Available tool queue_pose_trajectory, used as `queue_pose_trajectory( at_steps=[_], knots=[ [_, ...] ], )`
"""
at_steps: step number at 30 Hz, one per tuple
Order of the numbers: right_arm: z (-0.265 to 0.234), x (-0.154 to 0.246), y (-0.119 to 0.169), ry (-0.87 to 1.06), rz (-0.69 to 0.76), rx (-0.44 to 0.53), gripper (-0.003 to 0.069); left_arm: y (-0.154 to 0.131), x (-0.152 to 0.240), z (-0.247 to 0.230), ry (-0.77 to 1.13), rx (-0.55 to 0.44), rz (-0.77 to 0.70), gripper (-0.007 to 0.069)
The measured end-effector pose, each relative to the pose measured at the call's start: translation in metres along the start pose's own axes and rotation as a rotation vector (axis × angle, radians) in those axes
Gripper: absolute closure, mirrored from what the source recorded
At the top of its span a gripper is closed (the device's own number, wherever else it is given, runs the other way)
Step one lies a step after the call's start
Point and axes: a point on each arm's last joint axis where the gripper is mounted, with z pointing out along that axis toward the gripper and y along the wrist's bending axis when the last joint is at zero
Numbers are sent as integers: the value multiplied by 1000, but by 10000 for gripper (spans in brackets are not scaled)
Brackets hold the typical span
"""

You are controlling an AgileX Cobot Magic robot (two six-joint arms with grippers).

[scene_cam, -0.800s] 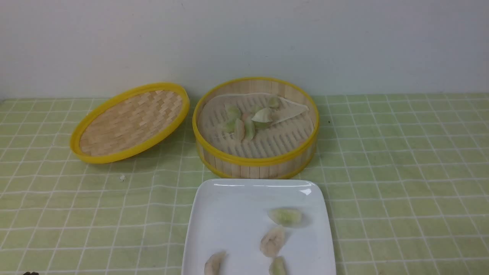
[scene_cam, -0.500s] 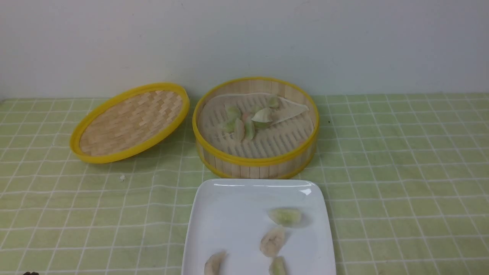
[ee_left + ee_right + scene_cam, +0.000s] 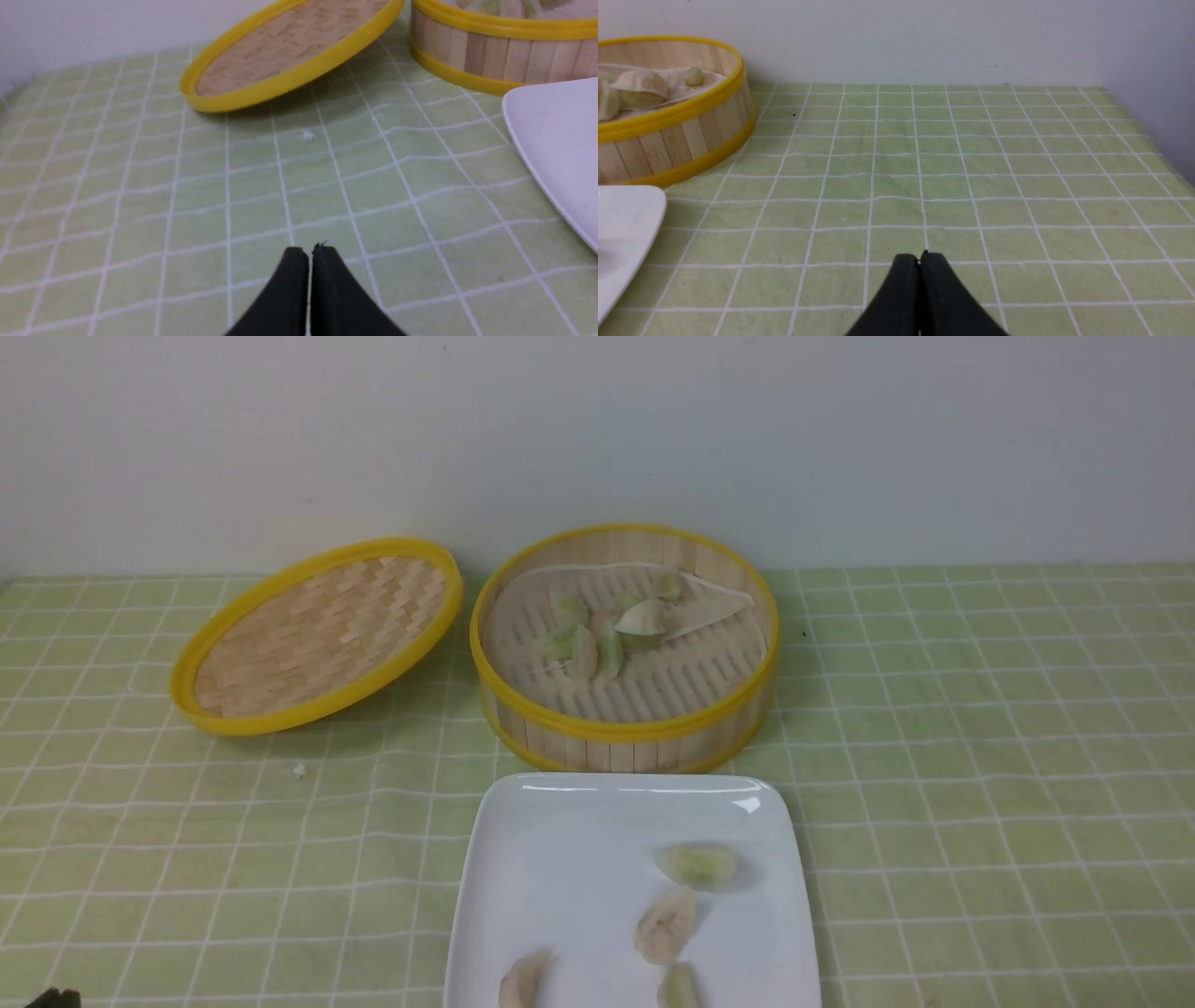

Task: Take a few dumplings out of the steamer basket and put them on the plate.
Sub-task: Use the left arm to grab a dumpling from the steamer

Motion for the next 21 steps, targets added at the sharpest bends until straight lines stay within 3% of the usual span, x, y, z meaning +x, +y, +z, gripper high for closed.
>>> queue_pose_trajectory(
  at_steps=[2, 4, 9, 12, 13, 15, 18, 21],
  knots=[
    [0, 0, 0, 0, 0, 0, 673, 0, -6, 0, -66, 7, -72, 631],
    [0, 0, 0, 0, 0, 0, 673, 0, -19, -2, -213, 25, -257, 631],
    [0, 0, 0, 0, 1, 0, 673, 6, -37, -8, -430, 44, -528, 631],
    [0, -1, 1, -29, 29, -43, 673, 10, -44, -12, -523, 43, -600, 631],
    [1, -3, 1, -51, 67, -15, 673, 12, -46, -14, -561, 41, -614, 631],
    [0, -10, 2, -131, 217, -85, 673, 15, -52, -18, -653, 31, -625, 631],
    [-3, -22, 2, -263, 546, -93, 673, 20, -62, -27, -808, 1, -606, 631],
    [-5, -29, -1, -342, 765, -121, 673, 23, -66, -32, -875, -47, -527, 631]
  ],
)
